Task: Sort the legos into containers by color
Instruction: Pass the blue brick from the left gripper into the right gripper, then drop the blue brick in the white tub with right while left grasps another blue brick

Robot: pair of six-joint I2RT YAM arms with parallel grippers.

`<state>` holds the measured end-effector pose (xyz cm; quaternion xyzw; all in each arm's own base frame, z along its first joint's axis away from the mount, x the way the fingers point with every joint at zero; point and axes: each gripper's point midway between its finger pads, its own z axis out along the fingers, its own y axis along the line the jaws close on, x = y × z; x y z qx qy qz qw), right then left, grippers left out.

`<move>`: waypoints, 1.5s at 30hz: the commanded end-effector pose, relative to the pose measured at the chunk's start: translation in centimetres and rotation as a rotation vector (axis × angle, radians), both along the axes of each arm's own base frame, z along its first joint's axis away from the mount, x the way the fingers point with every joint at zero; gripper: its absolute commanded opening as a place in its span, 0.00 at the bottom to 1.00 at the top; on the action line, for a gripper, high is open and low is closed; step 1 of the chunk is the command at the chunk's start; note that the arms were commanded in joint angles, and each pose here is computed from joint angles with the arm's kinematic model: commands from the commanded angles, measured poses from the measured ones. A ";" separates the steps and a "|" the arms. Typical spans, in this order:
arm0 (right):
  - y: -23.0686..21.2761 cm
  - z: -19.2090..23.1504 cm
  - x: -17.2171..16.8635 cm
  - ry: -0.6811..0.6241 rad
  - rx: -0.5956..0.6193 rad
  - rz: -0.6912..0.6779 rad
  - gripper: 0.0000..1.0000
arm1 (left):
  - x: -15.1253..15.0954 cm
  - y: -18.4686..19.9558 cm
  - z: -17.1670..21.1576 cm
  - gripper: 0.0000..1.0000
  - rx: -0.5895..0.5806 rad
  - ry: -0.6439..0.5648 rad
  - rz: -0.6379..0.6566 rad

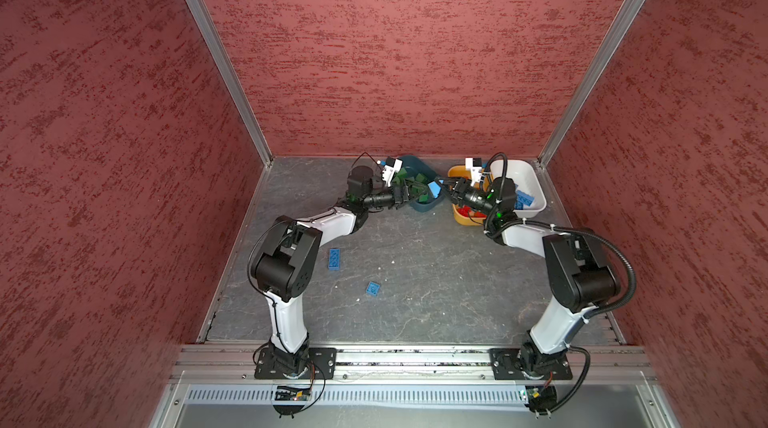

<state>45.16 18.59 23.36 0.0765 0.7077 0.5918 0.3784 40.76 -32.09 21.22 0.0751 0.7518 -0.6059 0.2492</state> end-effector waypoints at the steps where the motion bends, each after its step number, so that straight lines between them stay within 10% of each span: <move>1: -5.9 -2.9 1.4 0.070 -0.175 -0.184 0.10 | 0.0 2.0 -2.1 0.99 0.194 0.003 0.111; 8: -19.0 -5.2 3.7 0.149 -0.479 -0.479 0.11 | -2.5 5.7 -7.7 0.99 0.738 0.028 0.267; 23: -30.4 -7.9 10.8 0.257 -0.716 -0.645 0.17 | -13.6 11.1 -14.4 0.99 1.123 0.321 0.160; 29: -30.5 -7.8 11.8 0.255 -0.716 -0.636 0.49 | -19.0 11.7 -16.8 0.99 1.248 0.378 0.024; 40: -29.9 -5.6 10.5 0.198 -0.727 -0.654 0.99 | -21.8 12.1 -19.8 0.65 1.400 0.401 -0.065; 45: -29.2 -5.0 9.7 0.182 -0.720 -0.650 0.99 | -21.7 12.4 -20.2 0.49 1.424 0.399 -0.058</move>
